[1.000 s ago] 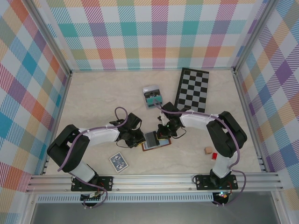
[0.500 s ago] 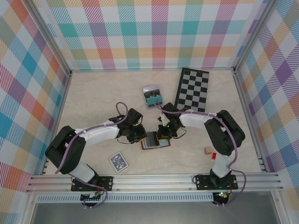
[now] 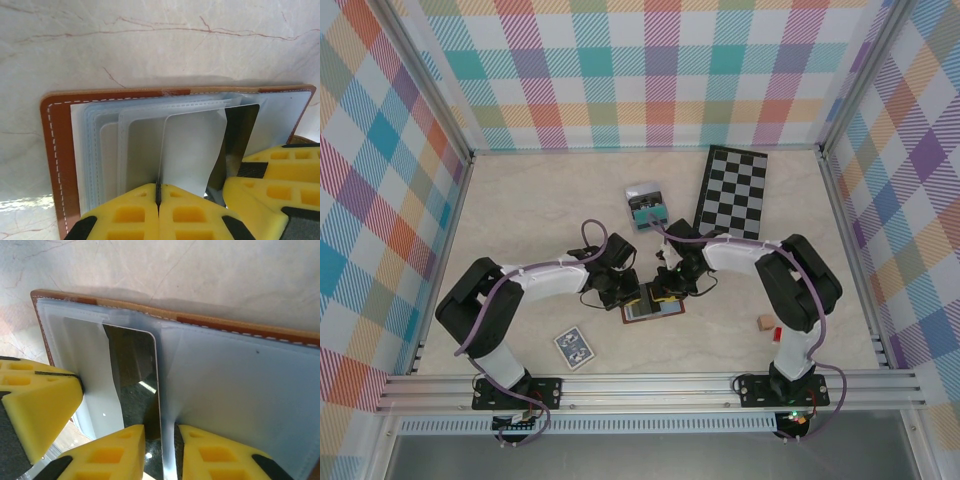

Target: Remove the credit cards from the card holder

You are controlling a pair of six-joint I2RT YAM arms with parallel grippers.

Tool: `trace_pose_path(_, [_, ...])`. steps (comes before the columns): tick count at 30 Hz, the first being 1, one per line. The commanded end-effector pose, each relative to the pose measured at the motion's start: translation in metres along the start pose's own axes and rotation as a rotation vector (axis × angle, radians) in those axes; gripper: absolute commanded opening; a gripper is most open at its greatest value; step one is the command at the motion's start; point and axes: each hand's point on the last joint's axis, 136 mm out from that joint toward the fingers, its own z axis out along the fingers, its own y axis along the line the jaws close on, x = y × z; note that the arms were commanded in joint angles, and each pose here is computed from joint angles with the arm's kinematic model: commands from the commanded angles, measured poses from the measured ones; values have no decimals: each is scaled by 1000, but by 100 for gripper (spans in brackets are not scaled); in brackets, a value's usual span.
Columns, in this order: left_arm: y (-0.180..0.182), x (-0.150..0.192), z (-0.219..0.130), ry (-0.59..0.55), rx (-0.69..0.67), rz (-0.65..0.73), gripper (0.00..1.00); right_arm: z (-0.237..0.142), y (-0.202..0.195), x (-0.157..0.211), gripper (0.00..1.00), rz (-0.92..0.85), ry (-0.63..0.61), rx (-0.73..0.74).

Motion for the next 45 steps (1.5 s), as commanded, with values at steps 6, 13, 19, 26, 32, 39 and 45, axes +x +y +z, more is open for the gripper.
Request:
trace_pose_path(6, [49,15,10,32,-188,-12,4,10,5,-3,29,16,41,-54])
trace_pose_path(13, [52,17,11,33,-189,-16,4,11,15,-4,23,11,45,-111])
trace_pose_path(19, [57,15,2,9,-220,-19,7,3,4,-6,11,28,0,-61])
trace_pose_path(26, [52,10,-10,-23,-212,-8,22,-27,-11,-4,3,-7,-76,21])
trace_pose_path(32, [28,-1,-28,-56,-177,57,37,-63,15,-8,0,-129,-175,-17])
trace_pose_path(39, [22,-24,-75,-181,-235,93,49,-114,41,-15,0,-276,-363,-42])
trace_pose_path(45, [-2,-36,-101,-277,-102,102,65,-142,54,-16,0,-314,-442,-122])
